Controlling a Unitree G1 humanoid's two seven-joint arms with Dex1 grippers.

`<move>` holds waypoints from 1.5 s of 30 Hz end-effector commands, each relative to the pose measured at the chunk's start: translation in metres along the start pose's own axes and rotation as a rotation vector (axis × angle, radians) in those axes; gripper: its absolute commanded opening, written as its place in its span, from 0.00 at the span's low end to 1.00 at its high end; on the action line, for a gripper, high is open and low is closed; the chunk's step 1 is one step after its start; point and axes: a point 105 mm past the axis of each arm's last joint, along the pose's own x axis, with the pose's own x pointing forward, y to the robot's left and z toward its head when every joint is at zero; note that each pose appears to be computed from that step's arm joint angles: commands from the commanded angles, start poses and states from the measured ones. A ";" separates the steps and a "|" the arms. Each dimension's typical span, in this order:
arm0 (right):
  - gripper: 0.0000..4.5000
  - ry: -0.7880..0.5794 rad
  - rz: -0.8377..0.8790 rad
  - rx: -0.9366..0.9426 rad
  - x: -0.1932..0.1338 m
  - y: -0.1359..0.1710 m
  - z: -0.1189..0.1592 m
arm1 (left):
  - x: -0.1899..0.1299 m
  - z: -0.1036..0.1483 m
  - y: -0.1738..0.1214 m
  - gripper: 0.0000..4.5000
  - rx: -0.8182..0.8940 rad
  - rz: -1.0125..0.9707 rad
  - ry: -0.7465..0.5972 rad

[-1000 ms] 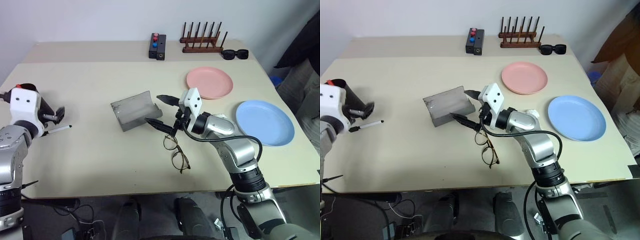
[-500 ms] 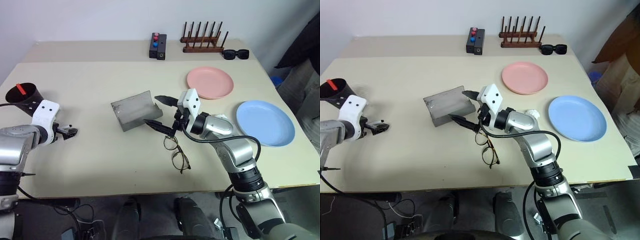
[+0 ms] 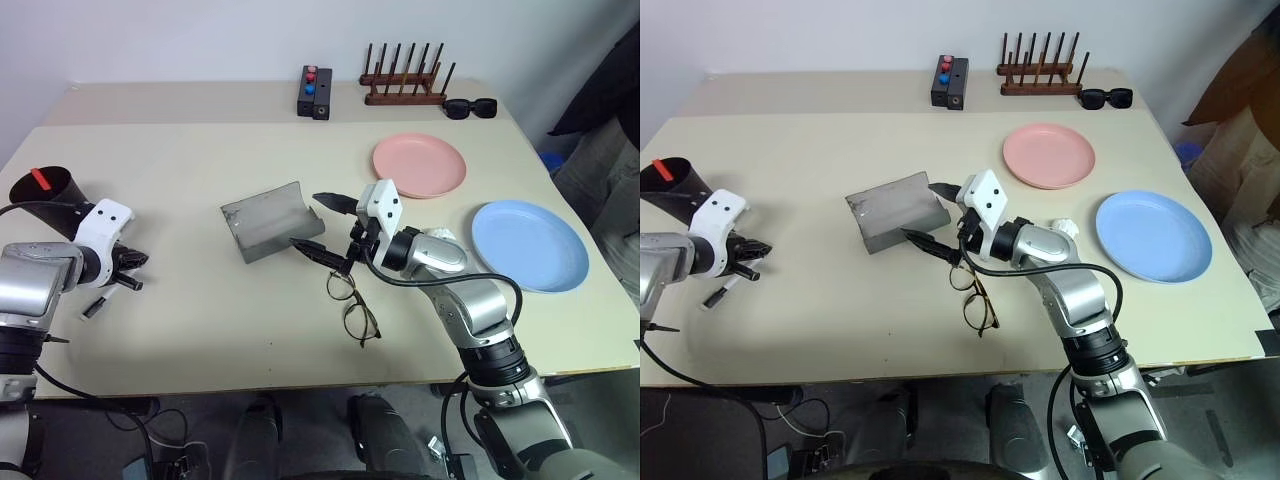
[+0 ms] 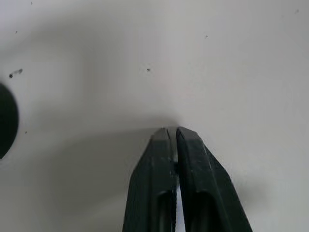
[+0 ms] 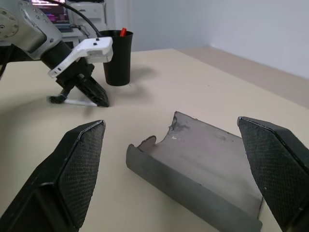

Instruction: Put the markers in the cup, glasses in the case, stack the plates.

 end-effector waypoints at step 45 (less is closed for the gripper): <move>1.00 -0.021 0.035 -0.043 0.004 0.005 0.008 | -0.048 0.000 0.002 0.01 -0.168 0.080 -0.087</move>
